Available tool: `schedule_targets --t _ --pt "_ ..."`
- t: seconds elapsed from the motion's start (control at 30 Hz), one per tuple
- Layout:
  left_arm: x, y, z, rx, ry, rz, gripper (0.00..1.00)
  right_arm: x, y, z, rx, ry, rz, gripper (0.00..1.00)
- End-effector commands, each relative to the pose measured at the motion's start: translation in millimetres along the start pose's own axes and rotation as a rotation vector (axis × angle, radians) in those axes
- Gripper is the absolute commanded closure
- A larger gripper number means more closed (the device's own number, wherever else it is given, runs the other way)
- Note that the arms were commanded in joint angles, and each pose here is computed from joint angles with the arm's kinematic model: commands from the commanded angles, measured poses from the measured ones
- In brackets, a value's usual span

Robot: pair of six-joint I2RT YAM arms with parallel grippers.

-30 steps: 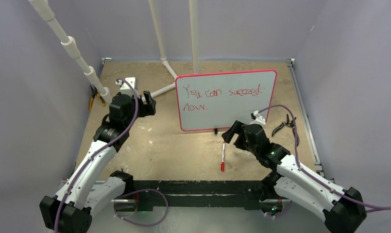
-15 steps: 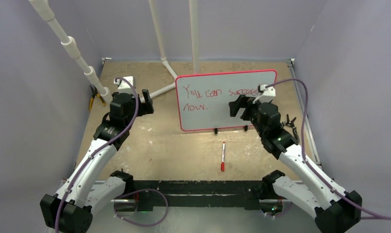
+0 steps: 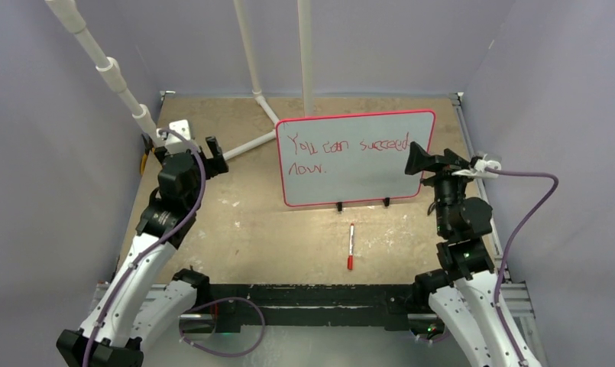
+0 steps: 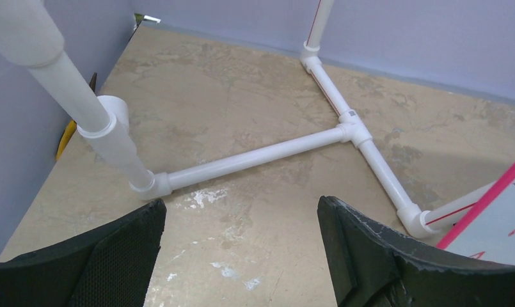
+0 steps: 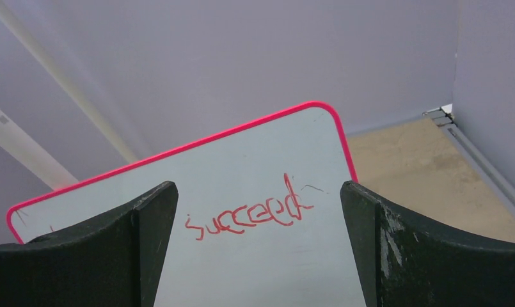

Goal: Write a sentence on the whiteboard
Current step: Reset both arms

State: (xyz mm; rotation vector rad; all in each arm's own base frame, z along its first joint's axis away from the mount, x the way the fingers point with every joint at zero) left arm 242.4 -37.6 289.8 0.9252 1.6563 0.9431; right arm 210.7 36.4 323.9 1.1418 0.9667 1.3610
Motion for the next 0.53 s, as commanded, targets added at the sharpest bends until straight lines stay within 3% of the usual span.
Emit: schedule_targets --t 0.0,0.5 --pt "-0.2 12.9 -11.8 -0.094 -0.074 -0.024 0.13 -6.6 10.0 -1.0 -0.092 -0.036 -0.033 0.01" --pt "3.8 13.5 -20.3 -0.113 -0.093 -0.018 0.11 -5.4 7.3 2.2 -0.072 -0.033 -0.043 0.01"
Point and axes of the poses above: each gripper's point midway between its finger pads, its own z axis out along the fingers, its own x axis along the line the jaws close on, y = z × x, the point moved 7 cm from there along -z, back along the fingers, and after that the axes turned 15 degrees about -z, right-handed, at the moved point
